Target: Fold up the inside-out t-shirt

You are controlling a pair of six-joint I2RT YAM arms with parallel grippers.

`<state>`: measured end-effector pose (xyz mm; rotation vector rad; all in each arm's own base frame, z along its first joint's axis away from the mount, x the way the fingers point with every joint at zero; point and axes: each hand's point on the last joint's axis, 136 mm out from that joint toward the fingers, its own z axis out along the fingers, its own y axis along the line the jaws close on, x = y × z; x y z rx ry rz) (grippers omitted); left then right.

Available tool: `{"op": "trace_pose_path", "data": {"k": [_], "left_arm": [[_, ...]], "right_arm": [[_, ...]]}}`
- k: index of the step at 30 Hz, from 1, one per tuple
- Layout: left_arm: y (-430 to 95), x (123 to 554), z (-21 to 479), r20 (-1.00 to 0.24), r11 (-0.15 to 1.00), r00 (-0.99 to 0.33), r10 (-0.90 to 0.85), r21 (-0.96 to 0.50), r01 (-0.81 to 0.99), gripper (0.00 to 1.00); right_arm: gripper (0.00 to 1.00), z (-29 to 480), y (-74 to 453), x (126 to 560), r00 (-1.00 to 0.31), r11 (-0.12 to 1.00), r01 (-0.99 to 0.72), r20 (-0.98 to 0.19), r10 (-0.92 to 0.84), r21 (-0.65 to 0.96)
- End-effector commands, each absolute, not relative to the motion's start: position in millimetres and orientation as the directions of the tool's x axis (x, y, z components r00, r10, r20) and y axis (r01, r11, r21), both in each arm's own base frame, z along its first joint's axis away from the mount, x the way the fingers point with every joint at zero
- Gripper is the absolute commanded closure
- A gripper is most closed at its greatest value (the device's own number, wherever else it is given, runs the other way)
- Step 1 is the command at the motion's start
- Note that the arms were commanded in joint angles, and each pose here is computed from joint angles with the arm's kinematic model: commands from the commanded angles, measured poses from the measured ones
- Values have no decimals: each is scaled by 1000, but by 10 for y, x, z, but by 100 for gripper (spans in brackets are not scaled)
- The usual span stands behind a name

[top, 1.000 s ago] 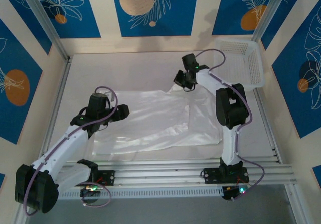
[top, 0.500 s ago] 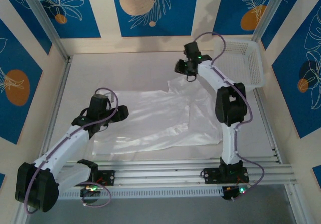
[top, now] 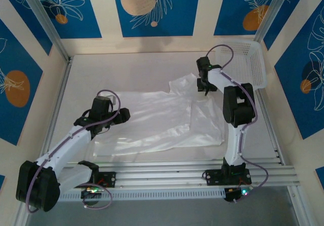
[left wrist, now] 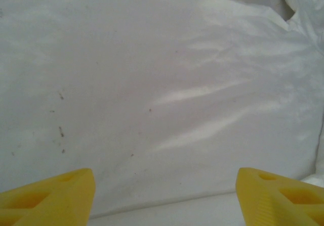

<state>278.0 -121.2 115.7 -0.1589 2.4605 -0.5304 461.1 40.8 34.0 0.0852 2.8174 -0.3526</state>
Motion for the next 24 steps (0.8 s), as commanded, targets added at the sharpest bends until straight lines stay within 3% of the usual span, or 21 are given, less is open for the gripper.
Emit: {"op": "trace_pose_path", "data": {"k": [1,8,10,12,14,21,24], "left_arm": [[-1221,2774,1154,-551,911,-799,-240,-413,12,26],[-1204,2891,1122,-545,922,-802,-244,-386,-18,29],[-1045,2996,1065,-537,941,-795,-281,-317,-119,37],[-916,3141,1032,-534,942,-782,-320,-264,-205,60],[-892,3317,953,-519,937,-784,-341,-253,-241,71],[-506,3627,237,-323,863,-802,-503,-232,-448,94],[-363,3676,86,-284,846,-798,-532,-222,-485,97]], "right_arm": [[52,386,662,4638,-953,976,26,-300,-42,-217],[63,172,1051,4687,-971,978,-32,-227,-80,-206],[65,155,1153,4731,-970,979,-54,-221,-98,-196],[69,160,1269,4771,-970,984,-65,-222,-102,-167],[72,170,1364,4792,-971,988,-71,-215,-100,-140],[71,221,1415,4781,-976,987,-60,-198,-89,-147],[72,237,1431,4748,-980,991,-45,-189,-69,-128]]}}
